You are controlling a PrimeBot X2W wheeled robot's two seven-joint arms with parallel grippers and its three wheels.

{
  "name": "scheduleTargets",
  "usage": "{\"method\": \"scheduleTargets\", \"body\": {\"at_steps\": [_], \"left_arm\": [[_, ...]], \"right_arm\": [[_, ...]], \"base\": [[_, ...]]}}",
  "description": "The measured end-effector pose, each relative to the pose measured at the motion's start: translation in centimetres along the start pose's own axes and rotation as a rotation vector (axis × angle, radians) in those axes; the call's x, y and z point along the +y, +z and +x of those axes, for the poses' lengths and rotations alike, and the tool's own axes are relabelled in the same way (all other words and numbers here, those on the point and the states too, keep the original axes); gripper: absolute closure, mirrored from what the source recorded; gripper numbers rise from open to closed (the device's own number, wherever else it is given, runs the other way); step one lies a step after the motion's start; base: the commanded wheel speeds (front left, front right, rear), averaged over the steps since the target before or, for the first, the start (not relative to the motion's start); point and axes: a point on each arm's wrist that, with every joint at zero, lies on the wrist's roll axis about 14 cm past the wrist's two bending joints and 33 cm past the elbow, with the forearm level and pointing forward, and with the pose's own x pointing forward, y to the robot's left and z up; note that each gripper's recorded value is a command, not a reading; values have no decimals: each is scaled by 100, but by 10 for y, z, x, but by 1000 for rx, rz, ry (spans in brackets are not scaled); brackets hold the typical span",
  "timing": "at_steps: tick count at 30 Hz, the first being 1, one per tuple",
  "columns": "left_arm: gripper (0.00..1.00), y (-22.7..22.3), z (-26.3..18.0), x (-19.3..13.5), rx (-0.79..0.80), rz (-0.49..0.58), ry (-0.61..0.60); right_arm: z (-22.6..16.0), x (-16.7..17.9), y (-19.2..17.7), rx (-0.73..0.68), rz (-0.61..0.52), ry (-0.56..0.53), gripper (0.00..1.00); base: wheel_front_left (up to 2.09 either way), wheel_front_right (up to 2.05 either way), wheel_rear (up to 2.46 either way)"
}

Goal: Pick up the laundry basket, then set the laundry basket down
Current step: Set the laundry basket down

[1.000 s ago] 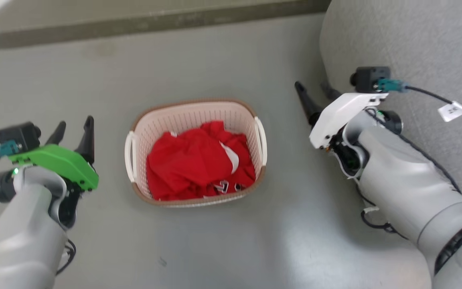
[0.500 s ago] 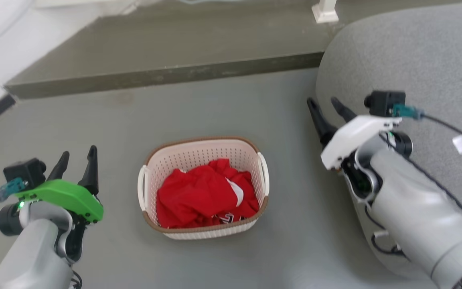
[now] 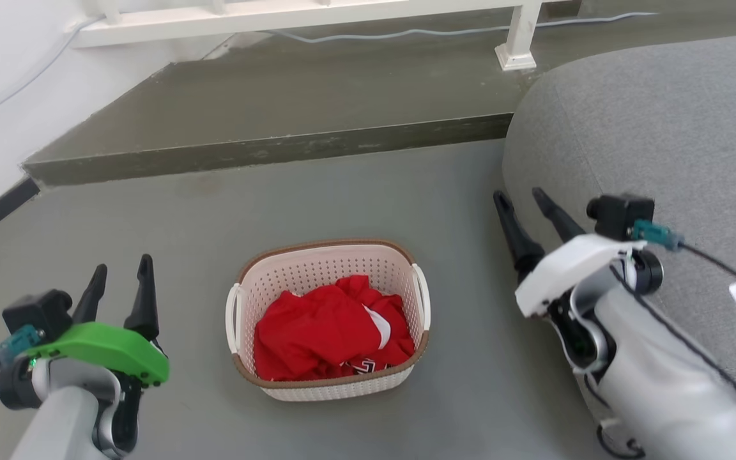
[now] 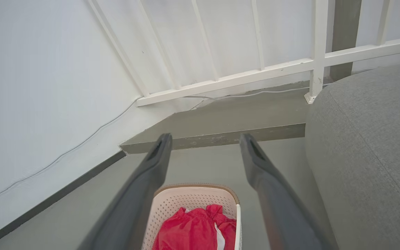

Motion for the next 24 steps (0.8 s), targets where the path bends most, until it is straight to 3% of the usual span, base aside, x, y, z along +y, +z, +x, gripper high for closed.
{"method": "scheduleTargets", "body": {"at_steps": [24], "left_arm": [[0,4,-35,-1,-82,-33,54]], "right_arm": [[-45,-3,-13,-50,0,-62,0]], "base": [[0,0,0]]}}
